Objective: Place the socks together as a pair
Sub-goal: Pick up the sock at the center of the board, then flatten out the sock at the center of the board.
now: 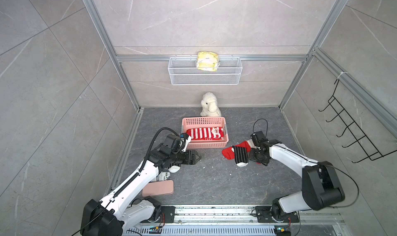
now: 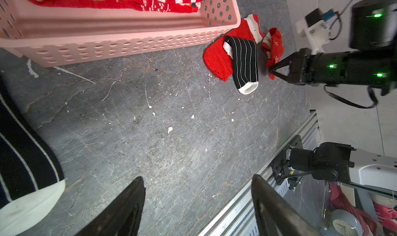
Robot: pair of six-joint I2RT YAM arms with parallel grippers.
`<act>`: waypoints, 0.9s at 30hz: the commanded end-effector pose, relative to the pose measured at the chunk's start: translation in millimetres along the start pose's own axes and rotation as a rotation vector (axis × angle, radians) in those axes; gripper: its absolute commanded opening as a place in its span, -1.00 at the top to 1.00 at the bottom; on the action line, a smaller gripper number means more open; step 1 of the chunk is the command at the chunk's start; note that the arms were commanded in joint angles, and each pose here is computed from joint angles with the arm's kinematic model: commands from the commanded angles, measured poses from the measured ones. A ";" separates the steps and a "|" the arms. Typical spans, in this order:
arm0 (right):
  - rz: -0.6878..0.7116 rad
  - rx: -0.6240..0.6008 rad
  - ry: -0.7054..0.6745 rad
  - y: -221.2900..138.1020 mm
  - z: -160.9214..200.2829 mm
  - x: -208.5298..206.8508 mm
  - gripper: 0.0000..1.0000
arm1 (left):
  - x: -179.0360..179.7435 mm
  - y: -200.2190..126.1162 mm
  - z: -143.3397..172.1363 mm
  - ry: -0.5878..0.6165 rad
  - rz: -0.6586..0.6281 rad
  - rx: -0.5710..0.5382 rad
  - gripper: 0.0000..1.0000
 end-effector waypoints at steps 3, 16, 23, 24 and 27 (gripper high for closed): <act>-0.099 -0.123 0.001 -76.2 -9.6 -2.0 1.00 | -11.6 -17.4 -9.8 0.066 0.012 -0.076 -0.58; -0.433 -0.285 0.015 -206.6 -4.2 4.2 1.00 | -13.3 -25.8 -11.5 0.097 0.009 -0.125 -0.57; -0.558 -0.319 0.005 -239.5 7.0 12.8 1.00 | -12.3 -29.3 -12.5 0.102 -0.002 -0.152 -0.57; -0.576 -0.318 0.003 -241.1 8.4 15.4 1.00 | -11.8 -29.0 -11.9 0.100 -0.007 -0.152 -0.57; -0.603 -0.311 -0.015 -238.6 12.4 23.8 1.00 | -9.5 -30.7 -13.3 0.099 -0.029 -0.166 -0.57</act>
Point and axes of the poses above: each gripper's point midway between its finger pads, its own y axis out along the fingers, its own x axis along the line the jaws close on, z = x × y, the point moved 6 cm from there along -y, back along the fingers, and after that the axes turned 5 degrees about -y, right-handed, at the moved point
